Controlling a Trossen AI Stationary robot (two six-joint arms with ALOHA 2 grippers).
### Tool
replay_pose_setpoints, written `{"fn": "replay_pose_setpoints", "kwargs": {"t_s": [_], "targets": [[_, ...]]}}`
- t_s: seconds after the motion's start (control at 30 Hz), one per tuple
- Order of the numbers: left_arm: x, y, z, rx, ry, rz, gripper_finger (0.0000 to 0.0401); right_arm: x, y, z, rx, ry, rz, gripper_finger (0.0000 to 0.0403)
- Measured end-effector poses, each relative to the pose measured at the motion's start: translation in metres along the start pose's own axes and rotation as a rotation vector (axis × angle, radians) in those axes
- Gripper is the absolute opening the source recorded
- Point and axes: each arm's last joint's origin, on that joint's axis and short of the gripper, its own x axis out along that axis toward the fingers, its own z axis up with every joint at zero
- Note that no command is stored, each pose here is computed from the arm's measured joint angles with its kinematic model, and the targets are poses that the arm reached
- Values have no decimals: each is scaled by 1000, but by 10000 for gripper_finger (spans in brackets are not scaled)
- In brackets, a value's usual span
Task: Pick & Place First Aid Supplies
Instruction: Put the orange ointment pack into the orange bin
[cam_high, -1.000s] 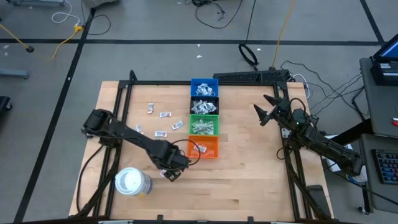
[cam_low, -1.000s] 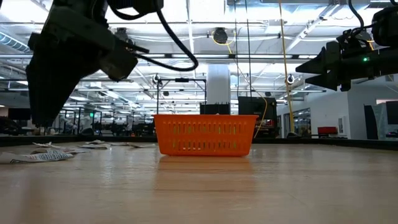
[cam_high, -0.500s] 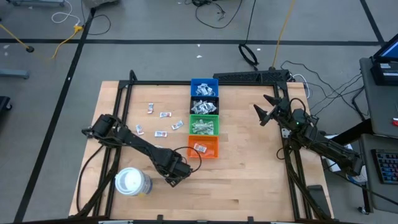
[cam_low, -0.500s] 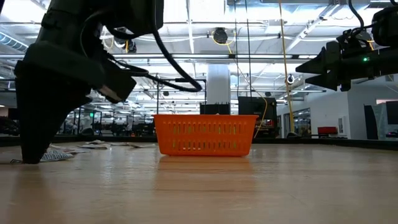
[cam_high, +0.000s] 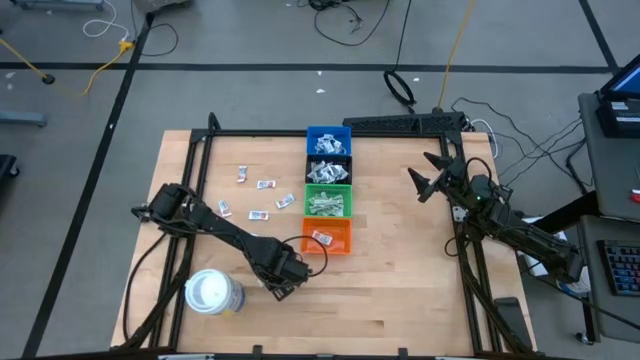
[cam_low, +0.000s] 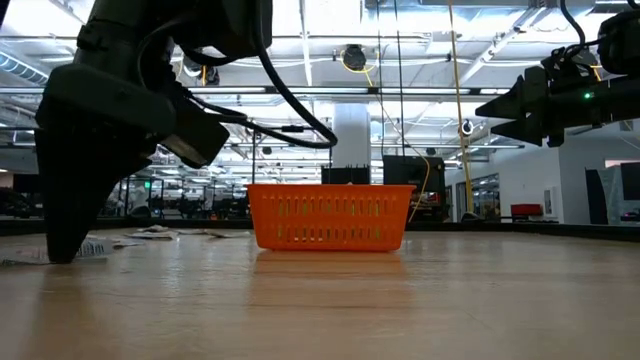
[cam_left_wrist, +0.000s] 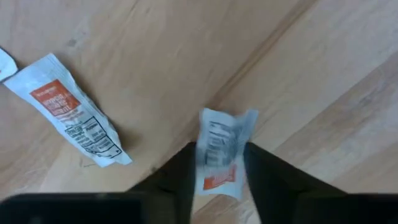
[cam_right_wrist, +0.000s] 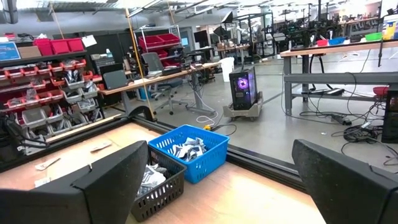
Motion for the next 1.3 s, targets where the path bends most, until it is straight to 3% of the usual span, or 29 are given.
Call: {"fn": "replay_pose_setpoints", "kwargs": {"t_s": [0.27, 0.63, 0.9, 1.0, 1.3], "targets": [[-11, 2, -5, 112, -10, -10, 11, 0, 0, 0, 0, 0, 0, 393], [-55, 33, -14, 260, -32, 67, 6, 0, 0, 0, 0, 0, 0, 393], [-75, 50, -9, 588, -31, 80, 3, 0, 0, 0, 0, 0, 0, 393], [-84, 51, 1, 654, -34, 104, 3, 0, 0, 0, 0, 0, 1, 393], [-108, 34, 53, 702, -58, 129, 2, 0, 0, 0, 0, 0, 0, 393]]}}
